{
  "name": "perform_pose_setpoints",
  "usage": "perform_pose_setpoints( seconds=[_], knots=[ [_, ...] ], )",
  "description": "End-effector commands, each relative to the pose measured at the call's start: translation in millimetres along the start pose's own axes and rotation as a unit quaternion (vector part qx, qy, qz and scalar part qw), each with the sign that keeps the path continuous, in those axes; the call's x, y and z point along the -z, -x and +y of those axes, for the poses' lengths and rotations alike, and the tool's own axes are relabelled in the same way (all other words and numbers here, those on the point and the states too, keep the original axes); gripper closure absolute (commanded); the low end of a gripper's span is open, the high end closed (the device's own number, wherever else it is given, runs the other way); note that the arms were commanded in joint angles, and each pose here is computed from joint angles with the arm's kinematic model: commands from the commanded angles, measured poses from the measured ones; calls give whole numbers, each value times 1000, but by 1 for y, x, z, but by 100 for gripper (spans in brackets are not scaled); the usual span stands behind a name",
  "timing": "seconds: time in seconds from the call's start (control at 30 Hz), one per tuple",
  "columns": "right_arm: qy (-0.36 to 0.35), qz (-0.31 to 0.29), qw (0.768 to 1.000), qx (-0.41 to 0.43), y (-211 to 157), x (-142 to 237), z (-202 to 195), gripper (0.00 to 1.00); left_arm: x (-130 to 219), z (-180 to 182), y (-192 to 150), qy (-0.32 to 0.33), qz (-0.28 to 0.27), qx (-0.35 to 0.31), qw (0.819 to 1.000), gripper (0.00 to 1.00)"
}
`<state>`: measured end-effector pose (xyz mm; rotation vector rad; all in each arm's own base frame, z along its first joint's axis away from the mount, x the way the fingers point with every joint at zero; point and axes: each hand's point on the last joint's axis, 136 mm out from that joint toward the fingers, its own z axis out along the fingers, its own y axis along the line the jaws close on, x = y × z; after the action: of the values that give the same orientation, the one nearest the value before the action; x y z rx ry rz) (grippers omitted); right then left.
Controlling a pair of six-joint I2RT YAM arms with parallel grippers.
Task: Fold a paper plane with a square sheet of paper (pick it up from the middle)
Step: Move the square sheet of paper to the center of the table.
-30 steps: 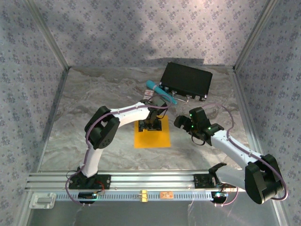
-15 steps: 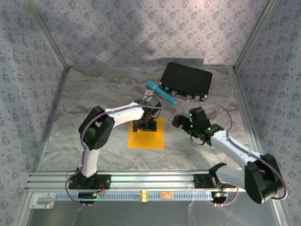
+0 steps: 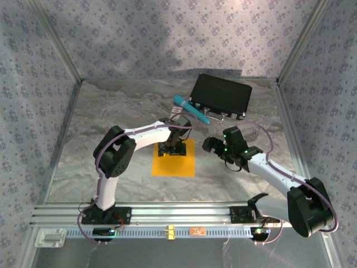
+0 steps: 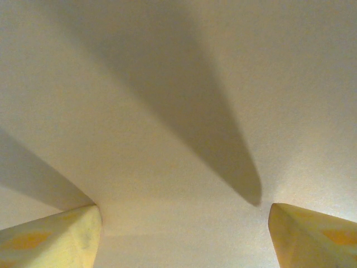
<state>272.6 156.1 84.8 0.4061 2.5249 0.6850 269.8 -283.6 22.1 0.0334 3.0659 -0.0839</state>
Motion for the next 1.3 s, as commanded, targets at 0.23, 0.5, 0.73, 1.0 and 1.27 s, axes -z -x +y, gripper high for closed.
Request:
perform_pose_setpoints(
  seconds=[0.23,0.5,0.73,1.0,1.27],
  knots=[
    [5,6,1000,17,-1,3,7,1,21,-17,9,-26,-26,1,999,20],
    [6,2,1000,15,-1,5,7,1,4,-7,2,5,-8,5,1000,21],
    [4,3,1000,16,-2,6,7,1,-9,0,-4,21,4,0,1000,21],
    [2,1,1000,15,0,5,7,1,-24,-1,-11,13,23,4,1000,21],
    [-9,-1,1000,14,2,5,4,1,-33,9,-16,37,31,5,999,21]
  ],
)
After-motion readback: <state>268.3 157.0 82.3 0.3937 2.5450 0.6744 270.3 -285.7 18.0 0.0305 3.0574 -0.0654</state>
